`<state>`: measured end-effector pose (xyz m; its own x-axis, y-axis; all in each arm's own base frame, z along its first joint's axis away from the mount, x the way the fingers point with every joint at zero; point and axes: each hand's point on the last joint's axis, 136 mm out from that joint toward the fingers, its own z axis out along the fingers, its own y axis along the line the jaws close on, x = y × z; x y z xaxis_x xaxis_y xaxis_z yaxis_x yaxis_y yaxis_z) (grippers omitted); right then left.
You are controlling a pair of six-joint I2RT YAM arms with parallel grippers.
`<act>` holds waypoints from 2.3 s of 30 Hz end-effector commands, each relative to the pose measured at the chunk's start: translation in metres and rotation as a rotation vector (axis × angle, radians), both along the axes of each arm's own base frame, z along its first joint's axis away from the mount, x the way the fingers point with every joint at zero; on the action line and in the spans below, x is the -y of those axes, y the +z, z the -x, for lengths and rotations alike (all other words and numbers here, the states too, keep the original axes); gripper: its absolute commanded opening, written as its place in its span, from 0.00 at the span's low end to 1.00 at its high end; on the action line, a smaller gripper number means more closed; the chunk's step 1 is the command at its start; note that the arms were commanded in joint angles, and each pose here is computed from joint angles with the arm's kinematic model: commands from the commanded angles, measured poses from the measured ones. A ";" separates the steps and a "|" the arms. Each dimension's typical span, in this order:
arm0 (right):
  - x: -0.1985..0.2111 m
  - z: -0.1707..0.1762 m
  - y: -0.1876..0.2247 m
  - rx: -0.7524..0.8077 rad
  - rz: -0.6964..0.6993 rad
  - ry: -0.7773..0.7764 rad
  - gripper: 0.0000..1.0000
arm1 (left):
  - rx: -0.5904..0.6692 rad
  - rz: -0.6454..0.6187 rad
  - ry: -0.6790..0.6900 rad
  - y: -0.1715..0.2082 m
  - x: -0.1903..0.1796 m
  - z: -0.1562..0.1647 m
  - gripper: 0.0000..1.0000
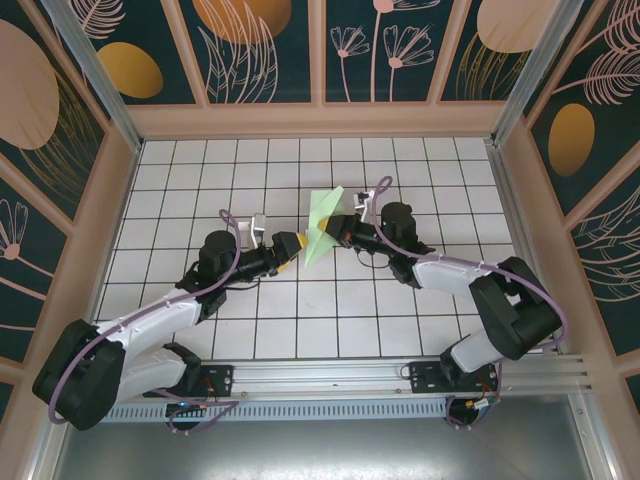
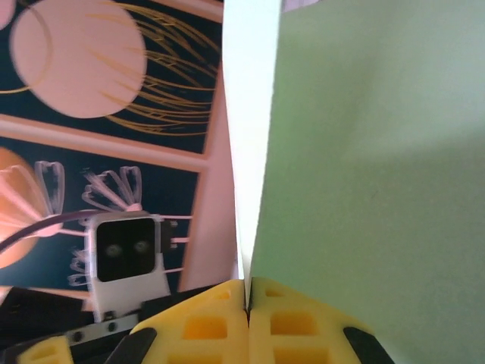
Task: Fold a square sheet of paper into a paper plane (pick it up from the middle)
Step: Turn over the paper at the center of the table.
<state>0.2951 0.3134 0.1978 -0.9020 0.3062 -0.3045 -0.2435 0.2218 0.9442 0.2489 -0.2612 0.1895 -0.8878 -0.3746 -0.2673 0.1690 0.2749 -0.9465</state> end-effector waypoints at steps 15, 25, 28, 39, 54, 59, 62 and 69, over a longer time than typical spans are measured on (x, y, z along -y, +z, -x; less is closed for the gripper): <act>-0.029 0.017 0.027 -0.028 -0.136 0.193 0.01 | 0.066 0.078 -0.037 0.024 0.011 -0.009 0.61; -0.030 0.019 0.019 -0.040 -0.107 0.213 0.10 | 0.086 0.012 0.025 0.017 0.004 -0.017 0.25; -0.026 0.017 0.018 -0.024 -0.076 0.189 0.25 | 0.084 -0.025 0.037 0.012 0.003 -0.021 0.20; 0.054 -0.030 -0.028 0.032 0.455 -0.225 0.63 | 0.034 -0.706 0.247 -0.047 -0.065 -0.053 0.11; 0.105 -0.041 -0.049 0.018 0.680 -0.443 0.70 | -0.117 -1.471 0.484 -0.083 -0.170 -0.059 0.11; 0.107 -0.039 -0.056 -0.014 0.669 -0.456 0.70 | -0.121 -1.497 0.407 -0.106 -0.141 -0.069 0.12; 0.108 -0.037 -0.061 -0.033 0.662 -0.458 0.70 | -0.108 -1.409 0.315 -0.121 -0.108 -0.075 0.18; 0.099 -0.031 -0.076 -0.076 0.645 -0.429 0.68 | -0.002 -1.036 0.154 -0.098 -0.037 -0.094 0.70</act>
